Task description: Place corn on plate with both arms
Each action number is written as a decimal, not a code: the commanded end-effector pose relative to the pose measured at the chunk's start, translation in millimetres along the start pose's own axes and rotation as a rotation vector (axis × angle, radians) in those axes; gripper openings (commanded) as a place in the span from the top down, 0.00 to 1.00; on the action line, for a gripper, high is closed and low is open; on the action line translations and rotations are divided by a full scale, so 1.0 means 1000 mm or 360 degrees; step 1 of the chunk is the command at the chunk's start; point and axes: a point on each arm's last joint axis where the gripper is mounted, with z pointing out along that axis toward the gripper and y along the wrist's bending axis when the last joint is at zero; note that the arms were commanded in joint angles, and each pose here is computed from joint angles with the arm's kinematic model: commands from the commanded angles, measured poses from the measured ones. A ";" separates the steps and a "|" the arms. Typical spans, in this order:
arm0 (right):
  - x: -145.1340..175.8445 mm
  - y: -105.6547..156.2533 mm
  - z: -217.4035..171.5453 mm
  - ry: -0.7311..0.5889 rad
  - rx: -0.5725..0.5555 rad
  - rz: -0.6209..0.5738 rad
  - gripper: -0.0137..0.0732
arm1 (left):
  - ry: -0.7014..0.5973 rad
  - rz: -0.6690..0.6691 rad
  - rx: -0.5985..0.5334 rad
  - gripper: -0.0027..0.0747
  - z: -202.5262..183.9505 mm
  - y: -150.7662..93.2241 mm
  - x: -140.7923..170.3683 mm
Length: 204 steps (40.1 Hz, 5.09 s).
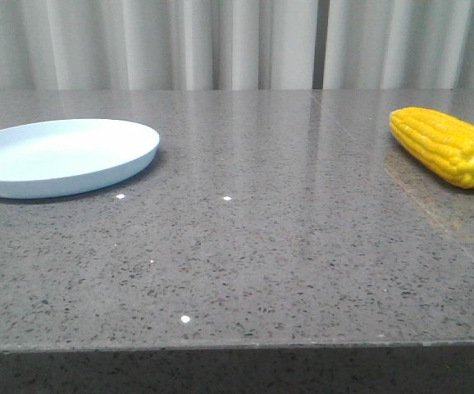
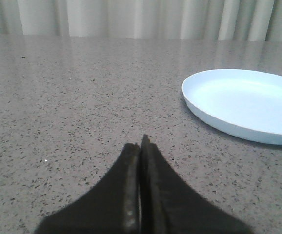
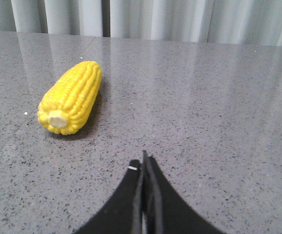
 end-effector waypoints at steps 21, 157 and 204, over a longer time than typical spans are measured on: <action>-0.009 -0.001 -0.002 -0.0161 0.0013 0.0000 0.91 | -0.0157 -0.0011 -0.0006 0.99 -0.002 0.000 -0.007; -0.153 0.005 0.009 0.0046 -0.0049 0.0065 0.18 | 0.1016 0.0073 0.0239 0.37 0.192 -0.032 -0.167; -0.153 0.005 0.009 0.0046 -0.0049 0.0065 0.18 | 0.1370 0.0060 0.0248 0.99 0.252 -0.040 -0.106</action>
